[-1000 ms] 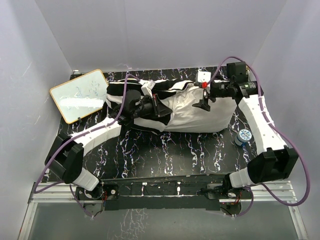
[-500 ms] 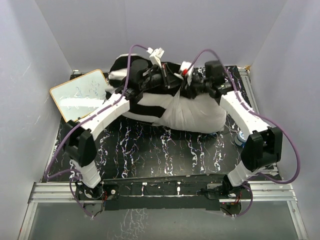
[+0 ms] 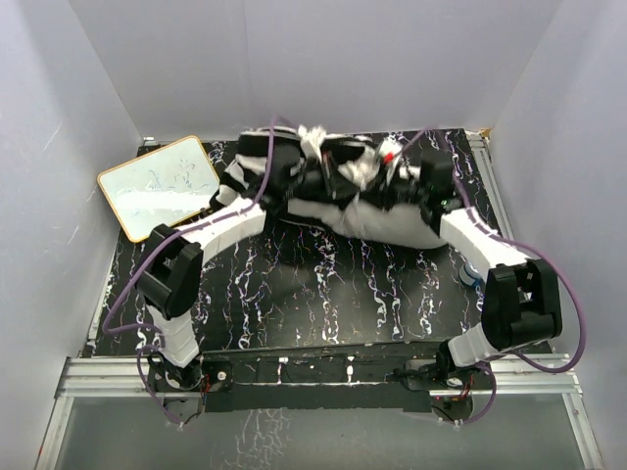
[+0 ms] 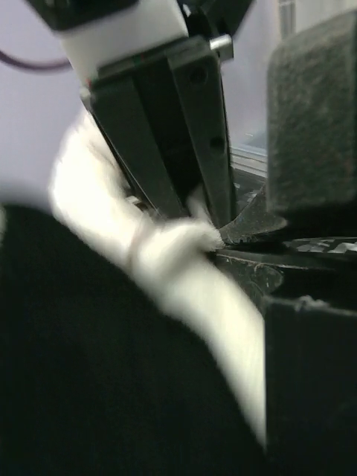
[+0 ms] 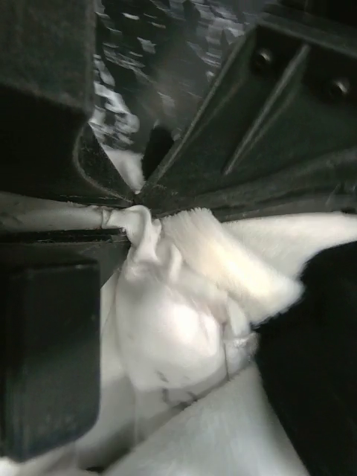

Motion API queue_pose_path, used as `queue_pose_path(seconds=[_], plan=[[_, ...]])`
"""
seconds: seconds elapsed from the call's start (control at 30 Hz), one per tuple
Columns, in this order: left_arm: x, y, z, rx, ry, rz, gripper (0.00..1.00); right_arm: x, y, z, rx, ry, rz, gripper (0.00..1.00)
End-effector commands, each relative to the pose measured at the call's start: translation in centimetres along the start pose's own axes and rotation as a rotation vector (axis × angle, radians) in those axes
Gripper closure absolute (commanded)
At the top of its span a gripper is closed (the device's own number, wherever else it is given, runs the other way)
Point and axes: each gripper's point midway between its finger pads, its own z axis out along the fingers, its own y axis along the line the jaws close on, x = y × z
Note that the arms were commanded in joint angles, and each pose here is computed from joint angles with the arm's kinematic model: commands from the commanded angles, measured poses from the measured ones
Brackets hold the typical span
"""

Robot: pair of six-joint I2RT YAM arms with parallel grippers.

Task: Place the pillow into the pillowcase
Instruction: Stuff the pillow into the pillowcase.

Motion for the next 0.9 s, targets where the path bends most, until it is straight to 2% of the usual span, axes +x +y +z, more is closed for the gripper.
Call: queue_pose_path(seconds=[0.0,0.1,0.2,0.27,0.37,0.43,0.53,0.63,0.73,0.87], plan=[[11.7,-0.8,-3.1,0.027,0.192,-0.020,1.00,7.4,9.5,0.2,-0.338,0.062,-0.122,0.92],[15.7,0.8,-6.1,-0.053,0.233,-0.012,1.00,10.5,11.8,-1.5,-0.437,0.148,-0.139,0.92],[15.0,1.0,-8.8,-0.136,0.199,0.049,0.68,11.3,12.3,-2.2,-0.450,0.189,-0.097,0.92],[13.1,-0.1,-10.3,-0.162,0.164,0.139,0.54,10.7,12.4,-2.0,-0.459,0.167,-0.090,0.92],[8.6,-3.9,-13.0,-0.165,0.095,0.283,0.41,9.8,12.6,-1.9,-0.477,0.146,-0.069,0.92],[6.1,-6.4,-14.4,-0.154,0.059,0.346,0.36,9.7,12.8,-1.9,-0.492,0.143,-0.056,0.92],[3.2,-8.9,-15.3,-0.157,0.013,0.367,0.35,10.3,13.4,-2.1,-0.522,0.147,-0.040,0.90],[2.4,-8.8,-14.2,-0.227,0.039,0.355,0.35,10.3,13.8,-2.2,-0.556,0.143,-0.022,0.90],[2.0,-5.5,-12.7,-0.416,0.075,0.340,0.33,10.1,14.2,-2.5,-0.596,0.122,0.000,0.86],[0.7,-1.0,-10.3,-0.645,0.110,0.342,0.25,8.9,15.2,-4.6,-0.677,0.076,-0.022,0.67]])
